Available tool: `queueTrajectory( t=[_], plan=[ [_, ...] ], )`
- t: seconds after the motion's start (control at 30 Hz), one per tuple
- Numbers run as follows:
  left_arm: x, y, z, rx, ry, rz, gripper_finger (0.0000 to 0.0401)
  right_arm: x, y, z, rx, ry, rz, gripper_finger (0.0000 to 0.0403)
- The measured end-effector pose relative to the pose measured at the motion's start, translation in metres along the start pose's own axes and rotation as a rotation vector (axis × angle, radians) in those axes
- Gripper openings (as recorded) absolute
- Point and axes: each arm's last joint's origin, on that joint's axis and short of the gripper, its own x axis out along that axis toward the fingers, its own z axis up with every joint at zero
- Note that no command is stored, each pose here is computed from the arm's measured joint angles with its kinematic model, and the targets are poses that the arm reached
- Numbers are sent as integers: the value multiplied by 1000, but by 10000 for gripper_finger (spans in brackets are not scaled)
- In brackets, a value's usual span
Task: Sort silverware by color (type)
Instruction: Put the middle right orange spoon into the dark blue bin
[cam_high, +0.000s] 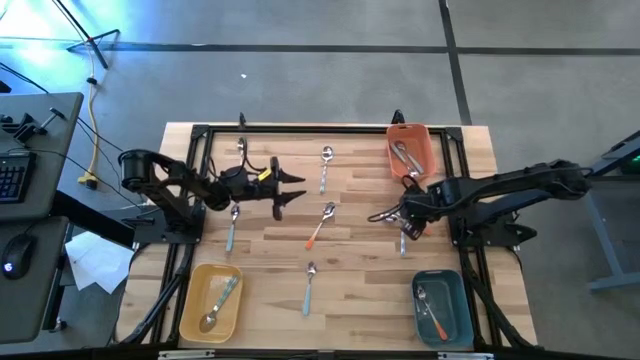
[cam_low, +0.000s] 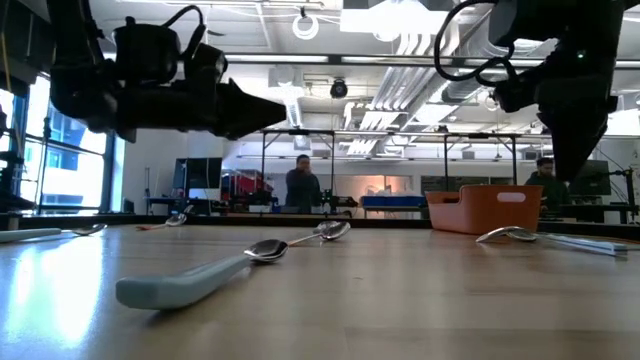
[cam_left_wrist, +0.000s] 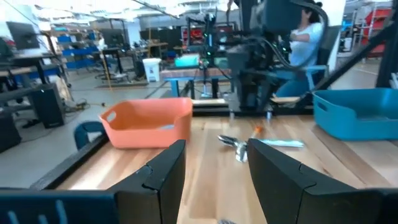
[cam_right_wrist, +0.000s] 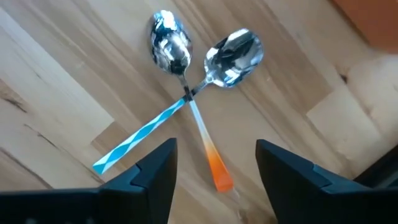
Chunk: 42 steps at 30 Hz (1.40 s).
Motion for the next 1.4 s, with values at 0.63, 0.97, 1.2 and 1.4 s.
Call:
queueTrajectory(
  t=[0.63, 0.97, 1.2, 1.4],
  plan=[
    [2, 16, -6, 85, 85, 52, 161, 42, 20, 6, -215, 179, -133, 204],
    [2, 16, -8, 175, 102, 46, 161, 67, 10, -11, -228, 132, -93, 204],
    [2, 16, -12, 139, 142, 42, 161, 71, 7, -13, -227, 99, -84, 204],
    [1, 15, -12, 133, 150, 40, 161, 72, 6, -11, -205, 101, -81, 181]
  ],
)
